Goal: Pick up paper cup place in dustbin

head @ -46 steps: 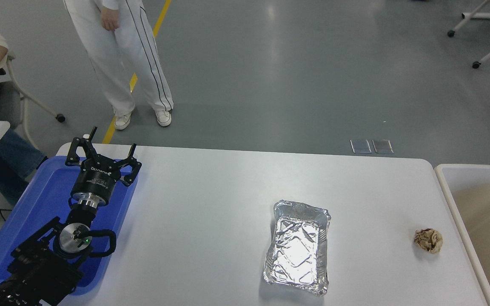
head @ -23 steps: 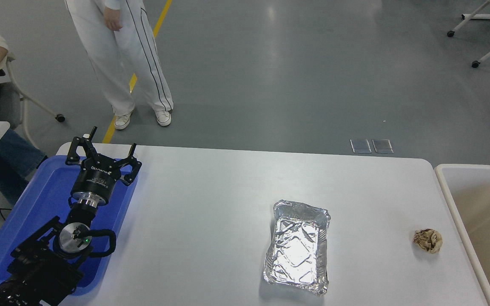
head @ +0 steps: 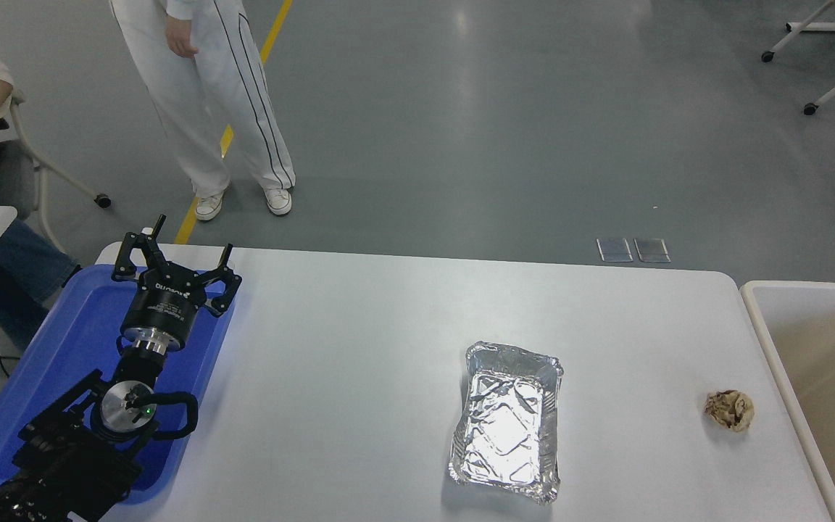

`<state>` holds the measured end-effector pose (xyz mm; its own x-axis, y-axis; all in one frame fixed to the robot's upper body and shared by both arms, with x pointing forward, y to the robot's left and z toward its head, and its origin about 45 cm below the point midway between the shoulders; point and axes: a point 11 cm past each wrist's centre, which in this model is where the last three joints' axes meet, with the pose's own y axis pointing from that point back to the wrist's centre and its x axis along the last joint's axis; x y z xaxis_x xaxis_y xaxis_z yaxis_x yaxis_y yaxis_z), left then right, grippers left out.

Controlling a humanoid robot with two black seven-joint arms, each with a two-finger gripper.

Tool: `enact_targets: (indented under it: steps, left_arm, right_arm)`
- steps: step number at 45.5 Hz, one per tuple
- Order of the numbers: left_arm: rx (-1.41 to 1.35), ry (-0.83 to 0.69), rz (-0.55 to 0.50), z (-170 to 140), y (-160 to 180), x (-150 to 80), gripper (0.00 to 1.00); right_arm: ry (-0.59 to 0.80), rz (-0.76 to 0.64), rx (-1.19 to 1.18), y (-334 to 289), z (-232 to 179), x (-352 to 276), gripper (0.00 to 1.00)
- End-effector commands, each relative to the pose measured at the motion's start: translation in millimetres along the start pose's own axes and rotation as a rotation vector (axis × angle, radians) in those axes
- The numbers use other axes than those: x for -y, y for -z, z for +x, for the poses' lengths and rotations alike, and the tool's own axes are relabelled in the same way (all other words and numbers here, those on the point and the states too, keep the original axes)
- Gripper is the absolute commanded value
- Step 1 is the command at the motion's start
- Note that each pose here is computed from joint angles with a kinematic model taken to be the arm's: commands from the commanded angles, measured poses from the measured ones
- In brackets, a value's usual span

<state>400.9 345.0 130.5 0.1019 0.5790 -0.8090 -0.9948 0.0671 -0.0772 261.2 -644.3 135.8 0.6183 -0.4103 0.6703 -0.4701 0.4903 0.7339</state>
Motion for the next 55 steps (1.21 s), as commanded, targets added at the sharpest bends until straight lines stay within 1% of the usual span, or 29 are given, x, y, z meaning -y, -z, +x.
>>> enact_targets:
  steps: [1,8,17,30,31,32,33,34,35,36,37,38,42,55]
  left_arm:
    - [0.000,0.000,0.000,0.0,0.0,0.0,1.00]
    - [0.000,0.000,0.000,0.0,0.0,0.0,1.00]
    - [0.000,0.000,0.000,0.0,0.0,0.0,1.00]
    - [0.000,0.000,0.000,0.0,0.0,0.0,1.00]
    - [0.000,0.000,0.000,0.0,0.0,0.0,1.00]
    - [-0.001,0.000,-0.001,0.0,-0.3,0.1,1.00]
    - [-0.001,0.000,-0.001,0.0,-0.3,0.1,1.00]
    - [0.000,0.000,0.000,0.0,0.0,0.0,1.00]
    - [-0.001,0.000,-0.001,0.0,-0.3,0.1,1.00]
    - [0.000,0.000,0.000,0.0,0.0,0.0,1.00]
    - [-0.001,0.000,-0.001,0.0,-0.3,0.1,1.00]
    - [0.000,0.000,0.000,0.0,0.0,0.0,1.00]
    - [0.000,0.000,0.000,0.0,0.0,0.0,1.00]
    - [0.000,0.000,0.000,0.0,0.0,0.0,1.00]
  right_arm:
    - [-0.003,-0.091,0.056,8.6,-28.0,11.5,0.00]
    - [-0.014,-0.149,0.056,8.8,-36.0,13.8,0.00]
    - [-0.057,-0.143,0.075,13.6,-33.4,14.8,0.00]
    - [-0.060,-0.147,0.080,13.0,-33.3,14.7,0.00]
    - [-0.063,-0.148,0.080,12.8,-32.7,14.6,0.03]
    - [-0.068,-0.148,0.080,12.8,-32.1,14.6,0.23]
    - [-0.077,-0.148,0.081,12.8,-31.1,14.5,0.45]
    - [-0.093,-0.148,0.081,12.9,-28.5,14.2,0.62]
    - [-0.111,-0.147,0.081,13.4,-26.3,14.1,0.76]
    - [-0.132,-0.147,0.081,13.7,-23.4,13.7,0.88]
    - [-0.154,-0.148,0.080,13.8,-21.4,13.4,0.97]
    - [-0.171,-0.148,0.081,13.7,-19.5,13.1,1.00]
    - [-0.201,-0.145,0.084,15.4,-19.6,13.3,1.00]
    - [-0.223,-0.140,0.157,14.3,-13.9,12.0,1.00]
